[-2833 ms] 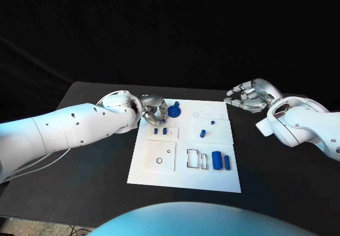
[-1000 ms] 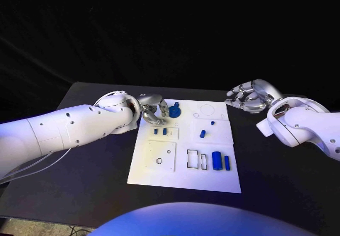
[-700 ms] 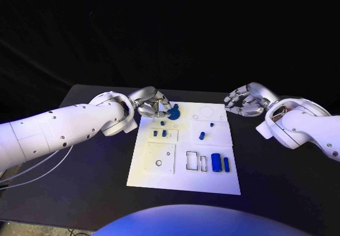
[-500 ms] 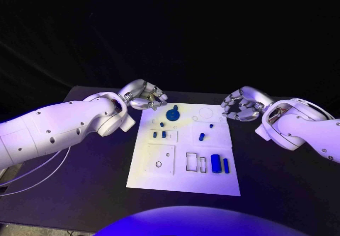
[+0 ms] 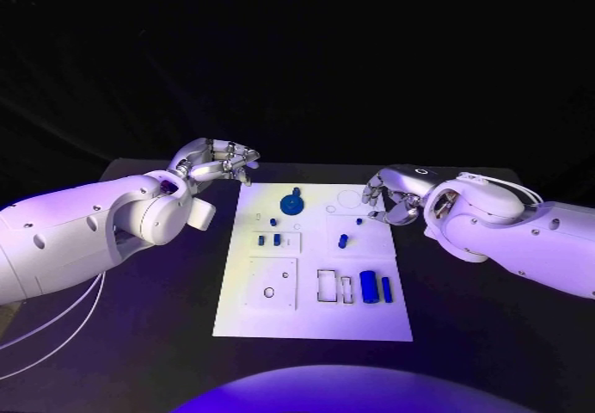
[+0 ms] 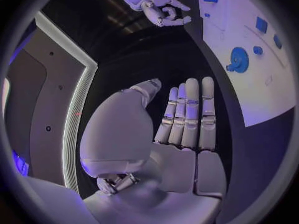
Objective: Assemble the parts on the task board
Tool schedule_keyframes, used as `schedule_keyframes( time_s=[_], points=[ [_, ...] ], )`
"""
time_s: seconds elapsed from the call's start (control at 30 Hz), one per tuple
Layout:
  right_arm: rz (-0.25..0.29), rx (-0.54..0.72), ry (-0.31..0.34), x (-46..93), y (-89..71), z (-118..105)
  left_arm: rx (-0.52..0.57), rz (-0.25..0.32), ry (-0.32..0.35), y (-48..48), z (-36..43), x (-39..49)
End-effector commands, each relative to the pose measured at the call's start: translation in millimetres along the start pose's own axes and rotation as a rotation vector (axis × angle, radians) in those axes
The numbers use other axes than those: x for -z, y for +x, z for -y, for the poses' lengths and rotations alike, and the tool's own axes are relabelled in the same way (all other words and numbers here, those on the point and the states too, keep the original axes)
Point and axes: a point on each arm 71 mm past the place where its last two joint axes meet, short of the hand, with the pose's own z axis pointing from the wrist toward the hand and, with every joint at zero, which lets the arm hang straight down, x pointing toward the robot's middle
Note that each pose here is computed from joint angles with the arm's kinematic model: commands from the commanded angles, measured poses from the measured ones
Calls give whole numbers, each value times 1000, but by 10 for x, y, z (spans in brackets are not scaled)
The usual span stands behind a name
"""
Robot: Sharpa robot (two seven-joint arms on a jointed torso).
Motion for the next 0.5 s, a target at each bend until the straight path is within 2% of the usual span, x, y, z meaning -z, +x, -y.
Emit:
schedule_keyframes(
  time_s=[0.03,0.5],
  points=[
    [-25,106,17,-33,42,-19,123,-24,35,44,41,17],
    [-55,148,31,-201,250,-89,181,-55,63,125,95,74]
  ],
)
